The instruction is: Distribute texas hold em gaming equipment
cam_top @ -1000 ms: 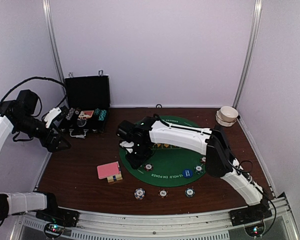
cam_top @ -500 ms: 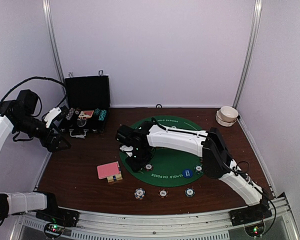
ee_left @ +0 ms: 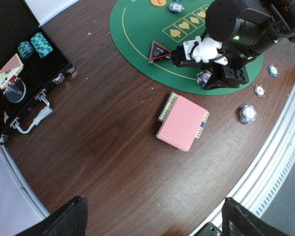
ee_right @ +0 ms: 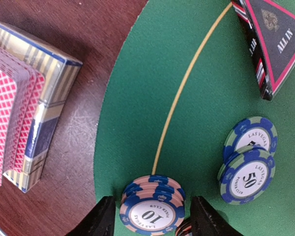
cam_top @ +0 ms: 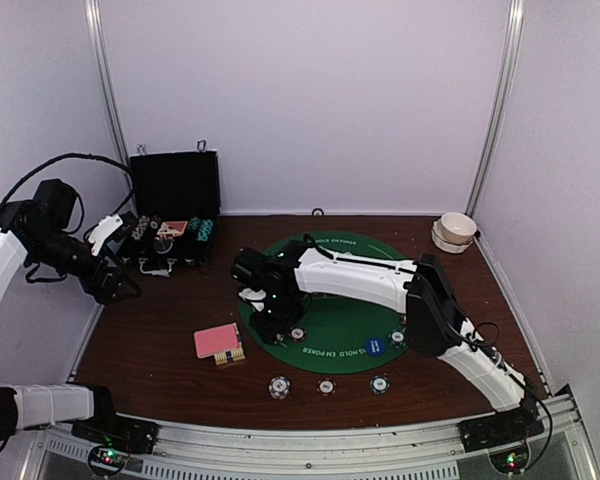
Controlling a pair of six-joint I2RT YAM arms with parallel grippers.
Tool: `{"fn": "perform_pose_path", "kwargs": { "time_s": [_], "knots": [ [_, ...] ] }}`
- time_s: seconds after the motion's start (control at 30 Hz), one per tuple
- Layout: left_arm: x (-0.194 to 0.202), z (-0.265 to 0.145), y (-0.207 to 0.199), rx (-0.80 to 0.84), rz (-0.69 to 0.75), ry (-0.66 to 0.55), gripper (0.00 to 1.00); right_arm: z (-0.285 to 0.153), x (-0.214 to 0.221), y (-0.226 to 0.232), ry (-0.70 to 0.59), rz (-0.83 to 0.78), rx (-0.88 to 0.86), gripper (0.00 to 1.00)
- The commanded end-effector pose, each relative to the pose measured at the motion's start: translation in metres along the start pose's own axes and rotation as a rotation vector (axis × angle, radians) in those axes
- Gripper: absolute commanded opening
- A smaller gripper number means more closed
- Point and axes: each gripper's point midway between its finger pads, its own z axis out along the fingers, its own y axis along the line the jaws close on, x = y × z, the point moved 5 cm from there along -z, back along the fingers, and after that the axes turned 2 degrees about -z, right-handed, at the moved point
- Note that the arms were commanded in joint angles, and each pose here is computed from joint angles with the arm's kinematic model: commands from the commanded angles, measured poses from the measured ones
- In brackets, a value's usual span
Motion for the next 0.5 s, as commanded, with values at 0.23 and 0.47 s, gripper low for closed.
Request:
{"fn": "perform_pose_path", "kwargs": {
  "time_s": [0.23, 0.47],
  "knots": [
    [-0.008, -0.008, -0.001, -0.020, 0.039, -0.027, 0.98, -0.091, -0.003, 0.013, -0.142, -0.043, 0.022, 0.54],
    [-0.007, -0.008, -0.002, -0.016, 0.046, -0.027, 0.97, -0.090, 0.056, 0.066, -0.046, -0.162, -0.064, 0.73]
  ]
}}
